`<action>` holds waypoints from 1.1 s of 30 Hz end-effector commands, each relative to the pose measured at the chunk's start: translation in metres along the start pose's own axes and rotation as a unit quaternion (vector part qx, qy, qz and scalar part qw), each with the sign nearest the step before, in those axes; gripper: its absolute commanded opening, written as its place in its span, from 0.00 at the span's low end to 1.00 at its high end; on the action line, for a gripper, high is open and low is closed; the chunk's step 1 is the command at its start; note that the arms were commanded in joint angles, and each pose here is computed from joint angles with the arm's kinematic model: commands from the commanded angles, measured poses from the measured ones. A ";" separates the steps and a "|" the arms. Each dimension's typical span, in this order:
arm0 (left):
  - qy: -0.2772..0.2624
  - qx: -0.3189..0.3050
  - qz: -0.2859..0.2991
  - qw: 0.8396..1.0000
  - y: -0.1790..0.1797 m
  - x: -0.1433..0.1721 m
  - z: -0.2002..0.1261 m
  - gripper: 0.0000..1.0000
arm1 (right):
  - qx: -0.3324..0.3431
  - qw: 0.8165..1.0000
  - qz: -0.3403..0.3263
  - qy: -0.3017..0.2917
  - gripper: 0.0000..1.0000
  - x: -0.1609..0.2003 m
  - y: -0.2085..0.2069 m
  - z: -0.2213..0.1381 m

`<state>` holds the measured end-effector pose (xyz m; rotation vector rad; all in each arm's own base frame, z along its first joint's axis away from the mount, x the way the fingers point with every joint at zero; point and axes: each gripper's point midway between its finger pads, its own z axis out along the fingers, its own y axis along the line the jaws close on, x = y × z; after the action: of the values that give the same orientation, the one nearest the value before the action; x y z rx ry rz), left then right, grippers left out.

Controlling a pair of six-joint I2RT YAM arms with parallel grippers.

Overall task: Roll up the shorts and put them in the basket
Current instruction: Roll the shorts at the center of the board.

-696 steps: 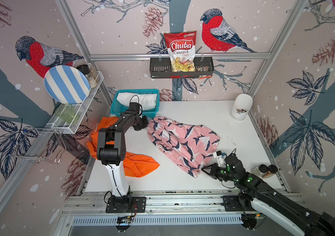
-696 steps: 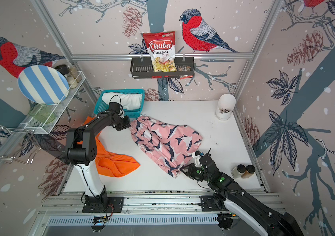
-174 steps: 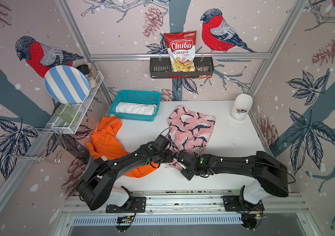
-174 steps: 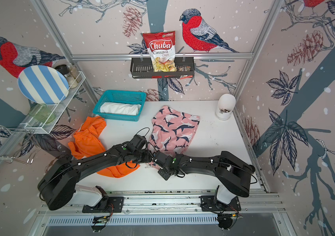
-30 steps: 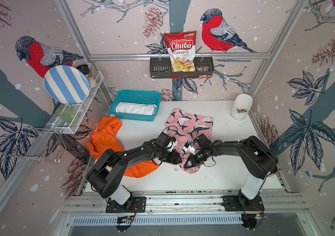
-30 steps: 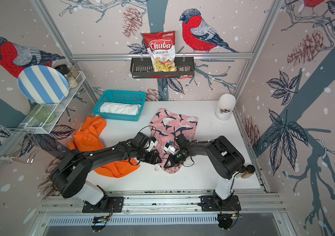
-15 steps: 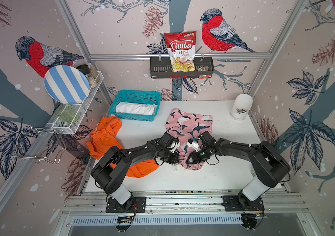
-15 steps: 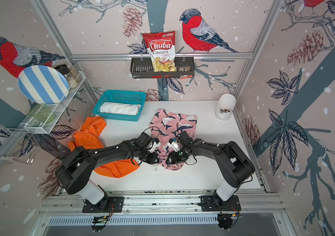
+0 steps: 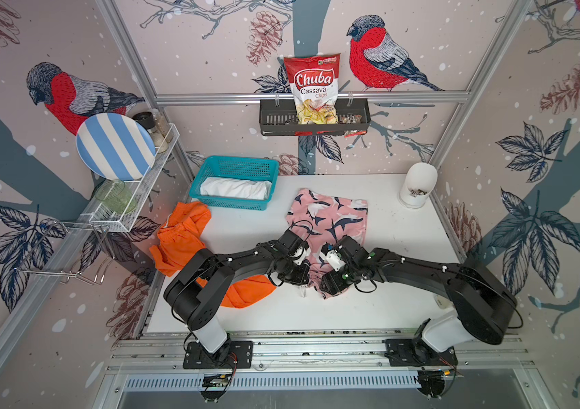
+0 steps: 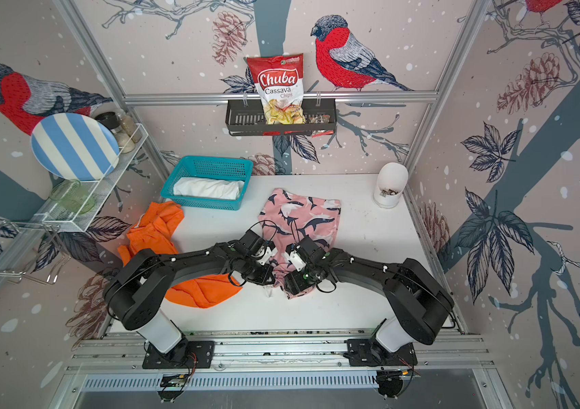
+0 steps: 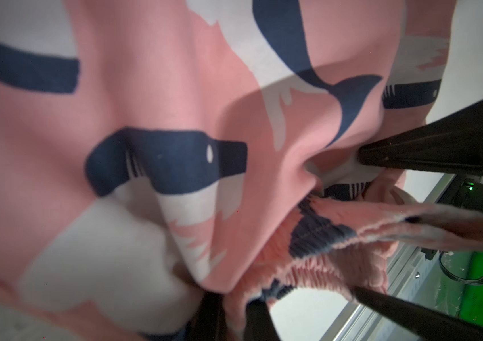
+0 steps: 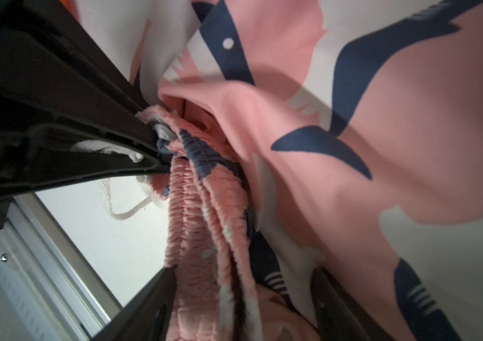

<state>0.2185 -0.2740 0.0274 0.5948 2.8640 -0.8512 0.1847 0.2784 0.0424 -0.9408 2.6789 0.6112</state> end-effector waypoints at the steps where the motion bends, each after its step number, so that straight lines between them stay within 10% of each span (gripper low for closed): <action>1: 0.003 -0.015 -0.012 1.000 0.009 0.002 -0.001 0.00 | 0.090 0.995 0.004 -0.040 0.88 -0.014 -0.017 -0.012; 4: 0.002 -0.010 -0.015 1.000 0.010 0.002 -0.003 0.00 | 0.116 0.989 -0.037 -0.085 1.00 -0.023 -0.002 -0.027; 22: 0.005 0.016 -0.018 1.000 0.008 0.004 -0.007 0.00 | 0.292 0.923 -0.225 -0.111 0.91 -0.014 0.019 -0.017; 28: -0.003 0.018 -0.025 1.000 0.012 0.003 -0.011 0.00 | 0.295 0.923 -0.234 -0.080 0.43 -0.004 0.010 -0.008; 33: -0.011 0.019 -0.026 0.999 0.013 0.002 -0.016 0.01 | 0.188 0.957 -0.190 -0.114 0.04 -0.019 0.026 -0.016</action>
<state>0.2218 -0.2597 0.0336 0.5123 2.8606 -0.9421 0.1840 0.2852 0.0597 -1.1579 2.2014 -0.0821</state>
